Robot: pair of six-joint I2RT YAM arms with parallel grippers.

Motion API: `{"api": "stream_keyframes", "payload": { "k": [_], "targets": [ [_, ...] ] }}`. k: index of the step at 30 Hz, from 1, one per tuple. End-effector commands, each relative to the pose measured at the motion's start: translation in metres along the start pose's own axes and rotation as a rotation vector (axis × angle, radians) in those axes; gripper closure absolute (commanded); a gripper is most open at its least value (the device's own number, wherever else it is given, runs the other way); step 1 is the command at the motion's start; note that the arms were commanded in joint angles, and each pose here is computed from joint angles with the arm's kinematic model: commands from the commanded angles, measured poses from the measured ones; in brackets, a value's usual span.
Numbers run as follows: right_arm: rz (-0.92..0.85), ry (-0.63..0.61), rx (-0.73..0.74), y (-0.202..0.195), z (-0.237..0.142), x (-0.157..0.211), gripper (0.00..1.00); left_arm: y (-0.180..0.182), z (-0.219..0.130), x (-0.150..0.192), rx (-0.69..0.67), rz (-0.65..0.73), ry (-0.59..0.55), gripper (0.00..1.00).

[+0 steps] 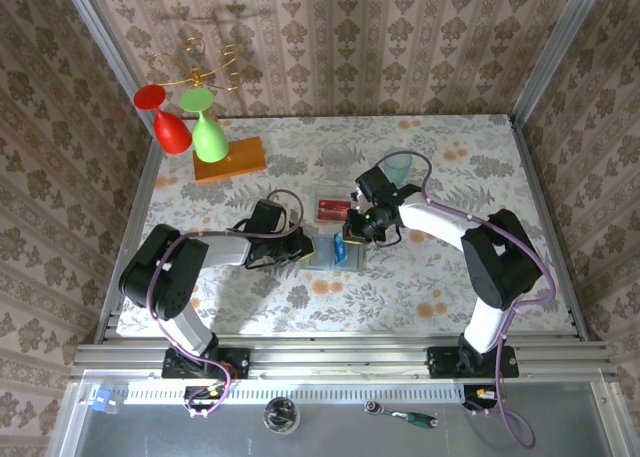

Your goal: Take the credit cards out of the card holder

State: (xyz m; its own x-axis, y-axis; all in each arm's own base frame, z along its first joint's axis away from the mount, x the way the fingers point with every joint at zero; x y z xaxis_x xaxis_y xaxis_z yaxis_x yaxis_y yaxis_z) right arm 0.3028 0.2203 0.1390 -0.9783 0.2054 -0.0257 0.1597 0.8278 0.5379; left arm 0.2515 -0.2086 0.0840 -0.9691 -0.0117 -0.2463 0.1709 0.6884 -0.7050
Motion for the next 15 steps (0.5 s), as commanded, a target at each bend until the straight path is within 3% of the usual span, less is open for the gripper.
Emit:
{"api": "stream_keyframes", "payload": {
  "k": [1,15],
  "targets": [
    [0.000,0.010,0.041,0.0034,0.0034,0.0008,0.90,0.0027,-0.0017,0.0109,0.001,-0.025,0.020,1.00],
    [0.033,-0.019,0.119,0.0018,-0.0027,0.0048,0.90,0.0066,-0.0007,0.0186,0.026,-0.033,0.022,1.00]
  ]
}}
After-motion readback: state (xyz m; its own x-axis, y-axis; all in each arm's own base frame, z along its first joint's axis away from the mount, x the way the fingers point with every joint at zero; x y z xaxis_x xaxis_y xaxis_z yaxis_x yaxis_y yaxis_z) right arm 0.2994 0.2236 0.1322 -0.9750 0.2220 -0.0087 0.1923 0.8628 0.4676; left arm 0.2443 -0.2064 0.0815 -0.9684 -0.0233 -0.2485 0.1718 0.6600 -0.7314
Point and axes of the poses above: each hand's point on the last joint's axis, 136 mm out from that joint toward the fingers, its own z axis out along the fingers, its own y axis along the line the jaws close on, x = y × z, the point moved 8 cm from there along -z, back along the fingers, and after that the axes turned 11 degrees about z, right-handed, at the moved point
